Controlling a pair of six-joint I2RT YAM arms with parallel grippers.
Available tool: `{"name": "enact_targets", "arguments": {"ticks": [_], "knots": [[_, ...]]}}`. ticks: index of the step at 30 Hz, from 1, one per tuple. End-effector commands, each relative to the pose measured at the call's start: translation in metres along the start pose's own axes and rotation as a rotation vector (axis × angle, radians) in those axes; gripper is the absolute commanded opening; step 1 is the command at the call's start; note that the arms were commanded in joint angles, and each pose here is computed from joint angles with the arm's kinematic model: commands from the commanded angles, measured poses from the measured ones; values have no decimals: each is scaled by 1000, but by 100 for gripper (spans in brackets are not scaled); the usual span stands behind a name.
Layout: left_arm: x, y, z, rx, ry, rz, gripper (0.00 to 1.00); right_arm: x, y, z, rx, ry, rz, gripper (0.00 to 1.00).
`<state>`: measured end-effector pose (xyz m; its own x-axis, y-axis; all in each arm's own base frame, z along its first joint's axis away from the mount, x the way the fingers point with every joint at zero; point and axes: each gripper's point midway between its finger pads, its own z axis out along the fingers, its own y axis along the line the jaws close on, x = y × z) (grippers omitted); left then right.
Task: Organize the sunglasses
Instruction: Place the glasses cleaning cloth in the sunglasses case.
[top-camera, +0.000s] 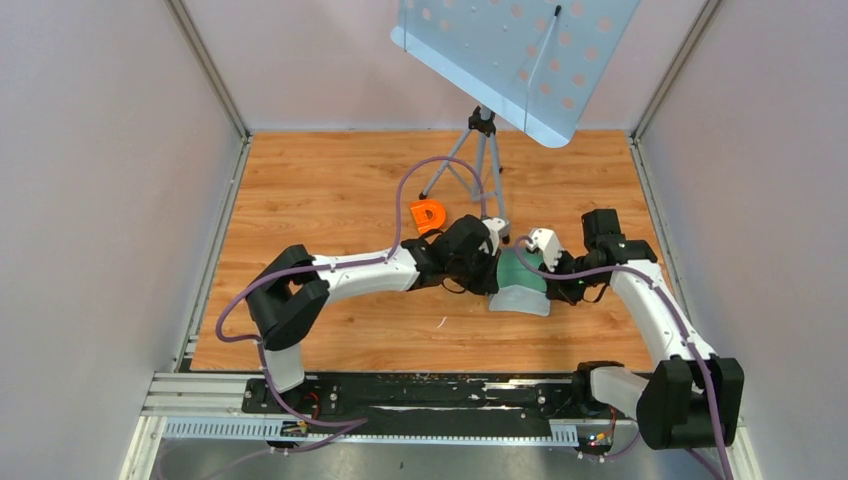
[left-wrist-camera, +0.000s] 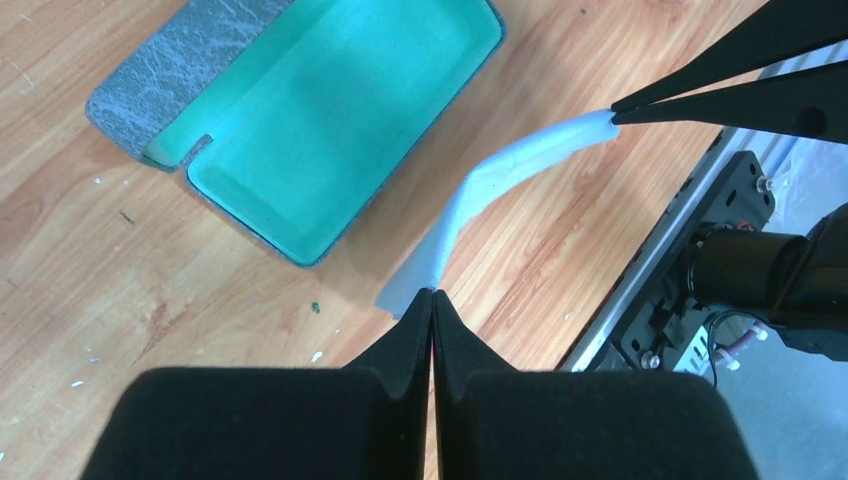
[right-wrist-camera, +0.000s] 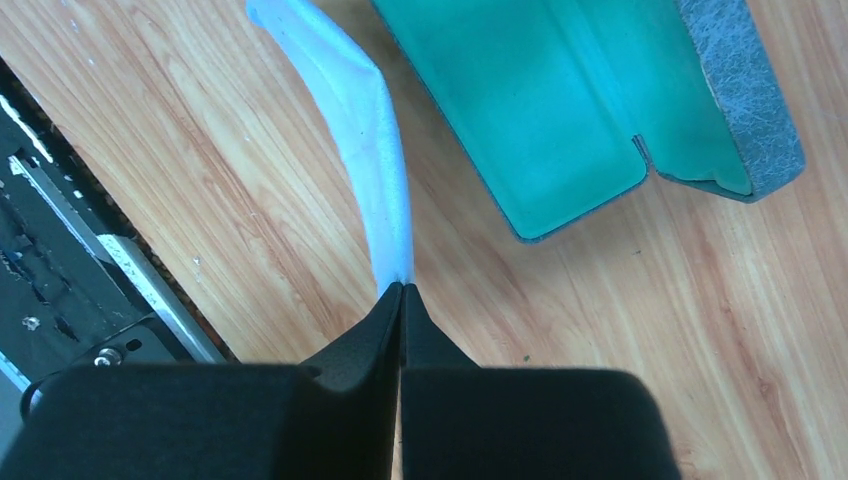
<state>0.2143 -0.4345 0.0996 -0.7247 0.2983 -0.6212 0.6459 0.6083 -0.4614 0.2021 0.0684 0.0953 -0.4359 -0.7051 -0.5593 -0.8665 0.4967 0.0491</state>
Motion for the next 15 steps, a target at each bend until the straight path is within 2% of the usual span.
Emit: {"name": "enact_targets", "arguments": {"ticks": [1, 9, 15], "knots": [[3, 8, 10, -33, 4, 13, 0, 11, -9, 5, 24, 43, 28, 0], [-8, 18, 38, -76, 22, 57, 0, 11, -45, 27, 66, 76, 58, 0], [-22, 24, 40, -127, -8, 77, 0, 0, -58, 33, 75, 52, 79, 0]]}}
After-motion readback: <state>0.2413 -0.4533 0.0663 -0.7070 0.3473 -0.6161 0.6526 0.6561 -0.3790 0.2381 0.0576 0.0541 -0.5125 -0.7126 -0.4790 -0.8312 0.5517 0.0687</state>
